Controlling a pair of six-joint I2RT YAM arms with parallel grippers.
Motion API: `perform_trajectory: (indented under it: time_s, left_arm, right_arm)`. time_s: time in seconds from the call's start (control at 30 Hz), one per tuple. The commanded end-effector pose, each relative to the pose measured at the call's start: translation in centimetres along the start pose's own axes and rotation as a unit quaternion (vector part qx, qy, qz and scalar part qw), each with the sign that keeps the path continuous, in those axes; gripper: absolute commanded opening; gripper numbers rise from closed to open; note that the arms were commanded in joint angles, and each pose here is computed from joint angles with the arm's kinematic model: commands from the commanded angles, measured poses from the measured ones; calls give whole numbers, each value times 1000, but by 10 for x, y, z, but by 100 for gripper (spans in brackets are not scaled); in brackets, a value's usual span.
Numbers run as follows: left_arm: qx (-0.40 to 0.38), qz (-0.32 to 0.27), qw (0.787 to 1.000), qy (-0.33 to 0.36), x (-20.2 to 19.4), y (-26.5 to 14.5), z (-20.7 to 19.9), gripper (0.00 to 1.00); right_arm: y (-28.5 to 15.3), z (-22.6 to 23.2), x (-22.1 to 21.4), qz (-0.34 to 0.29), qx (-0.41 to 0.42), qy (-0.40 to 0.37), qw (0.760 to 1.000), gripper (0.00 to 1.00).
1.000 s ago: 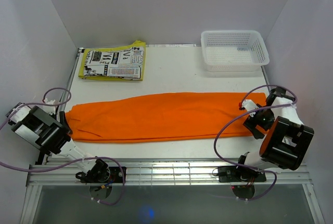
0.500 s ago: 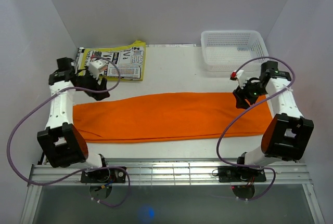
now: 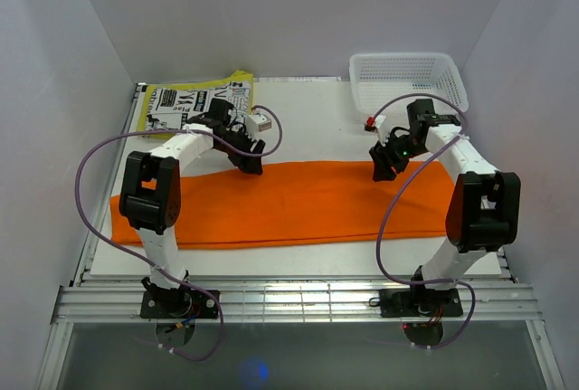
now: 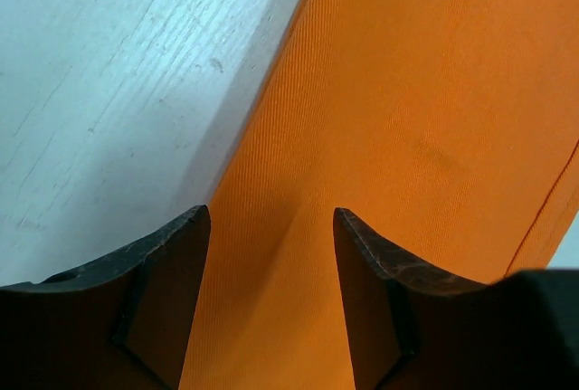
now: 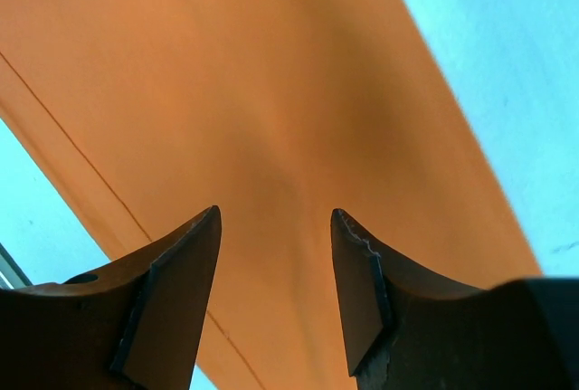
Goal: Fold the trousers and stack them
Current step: Fold the trousers
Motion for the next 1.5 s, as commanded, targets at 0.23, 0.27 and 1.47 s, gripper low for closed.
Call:
perform_trajectory:
  time_s: [0.23,0.27,1.47]
  left_arm:
    - [26,-20,997,72,-11,7,-20,0]
    - [28,-25,995,96,-10,6,-25,0]
    - [144,11,968,206,-53,0,-115,33]
  right_arm:
    - [29,1,85,-95,40,-28,994,50]
    - [30,1,93,-102,43,-30,993,48]
    - [181,108,90,66,243,146,957,29]
Point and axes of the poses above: each gripper's point midway between its finger pads, its own y axis out along the fingers, its own z axis along the line the jaws close on, x = y × z, the point moved 8 cm from there along -y, back along the fingers, and after that the axes turned 1 degree about y, right-handed, at the moved point
